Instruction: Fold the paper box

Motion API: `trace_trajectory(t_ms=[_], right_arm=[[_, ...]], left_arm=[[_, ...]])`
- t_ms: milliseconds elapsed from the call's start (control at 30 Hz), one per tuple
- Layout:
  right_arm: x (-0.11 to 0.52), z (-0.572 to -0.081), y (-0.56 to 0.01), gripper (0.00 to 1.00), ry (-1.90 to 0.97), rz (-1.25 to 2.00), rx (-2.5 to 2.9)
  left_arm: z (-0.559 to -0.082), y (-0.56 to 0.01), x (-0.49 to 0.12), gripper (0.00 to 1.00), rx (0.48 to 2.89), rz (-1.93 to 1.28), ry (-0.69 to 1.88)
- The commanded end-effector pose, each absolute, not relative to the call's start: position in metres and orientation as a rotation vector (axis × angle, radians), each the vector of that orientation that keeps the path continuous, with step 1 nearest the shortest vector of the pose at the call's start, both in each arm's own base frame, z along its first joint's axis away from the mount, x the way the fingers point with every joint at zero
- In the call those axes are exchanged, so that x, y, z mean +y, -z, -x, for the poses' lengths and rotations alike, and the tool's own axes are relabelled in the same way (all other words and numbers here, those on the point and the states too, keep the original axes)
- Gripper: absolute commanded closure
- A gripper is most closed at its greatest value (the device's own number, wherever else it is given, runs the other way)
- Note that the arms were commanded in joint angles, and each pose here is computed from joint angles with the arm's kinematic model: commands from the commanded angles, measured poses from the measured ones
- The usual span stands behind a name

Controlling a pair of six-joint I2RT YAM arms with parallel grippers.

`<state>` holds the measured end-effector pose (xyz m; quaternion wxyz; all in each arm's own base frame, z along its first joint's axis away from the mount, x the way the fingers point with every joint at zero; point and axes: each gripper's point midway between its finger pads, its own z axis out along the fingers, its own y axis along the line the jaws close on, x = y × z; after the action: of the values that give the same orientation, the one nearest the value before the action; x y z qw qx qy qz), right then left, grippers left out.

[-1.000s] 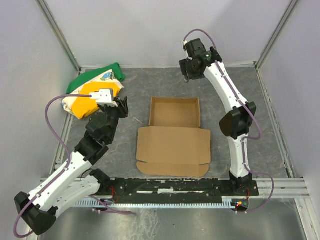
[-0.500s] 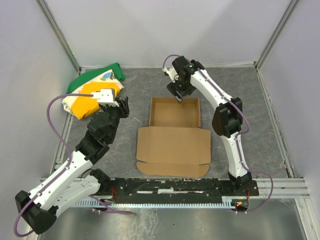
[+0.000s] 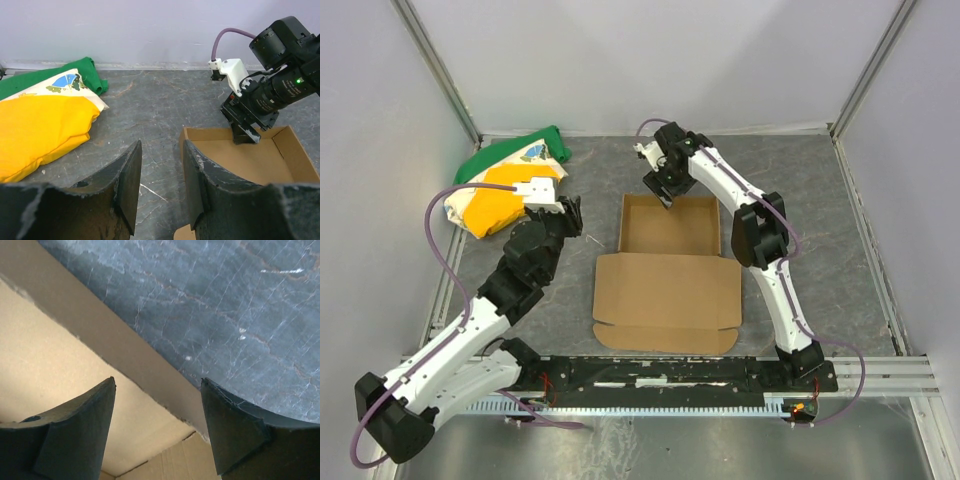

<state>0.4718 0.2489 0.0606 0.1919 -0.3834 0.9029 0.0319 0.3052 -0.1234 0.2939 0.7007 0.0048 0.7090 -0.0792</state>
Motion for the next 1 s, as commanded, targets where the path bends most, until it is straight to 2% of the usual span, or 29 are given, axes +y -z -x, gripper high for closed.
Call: trace_trajectory(t_ms=[0, 33, 200, 233, 367, 467, 567, 667, 733, 833, 967], right_arm=[[0.262, -0.505, -0.074, 0.25, -0.094, 0.978, 2.422], [0.262, -0.509, -0.073, 0.3, -0.085, 0.951, 2.42], [0.25, -0.516, -0.075, 0.68, -0.079, 0.75, 2.484], [0.244, -0.516, -0.076, 0.72, -0.086, 0.687, 2.507], [0.213, -0.509, -0.084, 0.95, -0.144, 0.284, 2.622], [0.197, -0.49, -0.081, 0.99, -0.292, -0.101, 2.726], [0.216, -0.467, -0.086, 0.98, -0.546, -0.289, 2.729], [0.236, -0.433, -0.095, 0.84, -0.592, -0.316, 2.718], [0.242, -0.409, -0.103, 0.82, -0.515, -0.299, 2.715], [0.23, -0.373, -0.107, 0.83, -0.464, -0.441, 2.671], [0.209, -0.341, -0.093, 0.95, -0.502, -0.717, 2.573]], left_arm=[[-0.308, -0.303, -0.122, 0.54, 1.542, 0.001, 0.168], [-0.309, -0.303, -0.121, 0.54, 1.544, -0.001, 0.164], [-0.31, -0.3, -0.124, 0.54, 1.552, -0.005, 0.167], [-0.31, -0.3, -0.124, 0.54, 1.552, -0.004, 0.17], [-0.309, -0.301, -0.127, 0.54, 1.552, -0.008, 0.192], [-0.309, -0.303, -0.129, 0.54, 1.551, -0.006, 0.207], [-0.307, -0.305, -0.129, 0.53, 1.545, -0.004, 0.222], [-0.306, -0.308, -0.129, 0.53, 1.538, 0.004, 0.232], [-0.305, -0.31, -0.128, 0.53, 1.532, 0.008, 0.237], [-0.304, -0.311, -0.128, 0.53, 1.527, 0.007, 0.243], [-0.303, -0.313, -0.129, 0.53, 1.522, 0.013, 0.253]])
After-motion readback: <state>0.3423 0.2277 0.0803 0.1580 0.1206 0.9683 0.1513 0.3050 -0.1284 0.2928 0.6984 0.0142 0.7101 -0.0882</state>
